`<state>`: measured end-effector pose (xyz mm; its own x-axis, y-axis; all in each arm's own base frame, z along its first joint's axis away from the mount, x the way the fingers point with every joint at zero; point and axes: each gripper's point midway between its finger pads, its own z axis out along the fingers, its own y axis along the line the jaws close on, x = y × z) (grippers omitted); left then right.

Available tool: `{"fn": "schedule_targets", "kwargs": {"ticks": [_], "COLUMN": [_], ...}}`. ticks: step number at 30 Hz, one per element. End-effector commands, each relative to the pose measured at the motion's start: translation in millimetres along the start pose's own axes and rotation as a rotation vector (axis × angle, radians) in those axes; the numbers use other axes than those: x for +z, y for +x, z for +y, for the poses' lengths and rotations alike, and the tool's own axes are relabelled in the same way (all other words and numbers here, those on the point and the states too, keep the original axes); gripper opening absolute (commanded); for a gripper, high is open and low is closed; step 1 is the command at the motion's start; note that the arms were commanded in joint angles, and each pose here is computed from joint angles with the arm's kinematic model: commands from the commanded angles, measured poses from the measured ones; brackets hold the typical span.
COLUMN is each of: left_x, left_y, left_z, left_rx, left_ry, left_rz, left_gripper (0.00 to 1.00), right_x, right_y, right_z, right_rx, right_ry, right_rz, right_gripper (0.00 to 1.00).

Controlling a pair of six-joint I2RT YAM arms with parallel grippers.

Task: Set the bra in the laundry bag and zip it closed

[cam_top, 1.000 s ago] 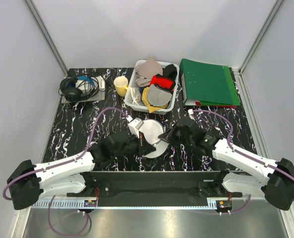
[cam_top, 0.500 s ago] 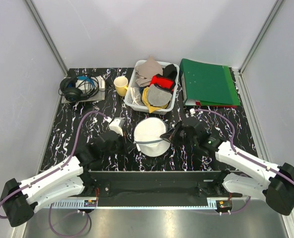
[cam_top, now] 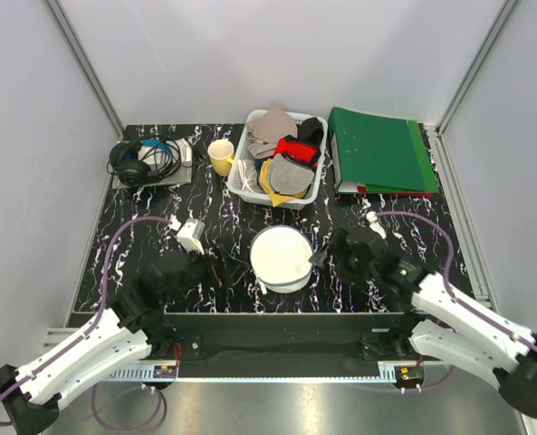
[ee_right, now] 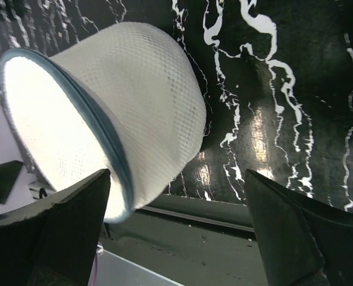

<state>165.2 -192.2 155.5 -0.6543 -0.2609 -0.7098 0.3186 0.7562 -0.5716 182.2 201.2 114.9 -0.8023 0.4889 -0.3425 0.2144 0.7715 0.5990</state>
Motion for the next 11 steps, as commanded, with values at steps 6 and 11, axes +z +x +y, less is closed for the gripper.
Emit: {"fn": "schedule_targets", "kwargs": {"ticks": [6, 11], "left_x": [-16, -32], "left_y": [24, 21], "left_z": [-21, -34], "left_rx": [-0.109, -0.165], "left_ry": [0.327, 0.482], "left_rz": [-0.091, -0.177], "left_gripper": [0.99, 0.99], "right_x": [-29, -39], "right_y": [-17, -12], "right_z": [-43, -44], "right_rx": [0.178, 0.248], "right_ry": [-0.125, -0.342], "right_rz": [-0.242, -0.289], "right_gripper": [1.0, 1.0]}}
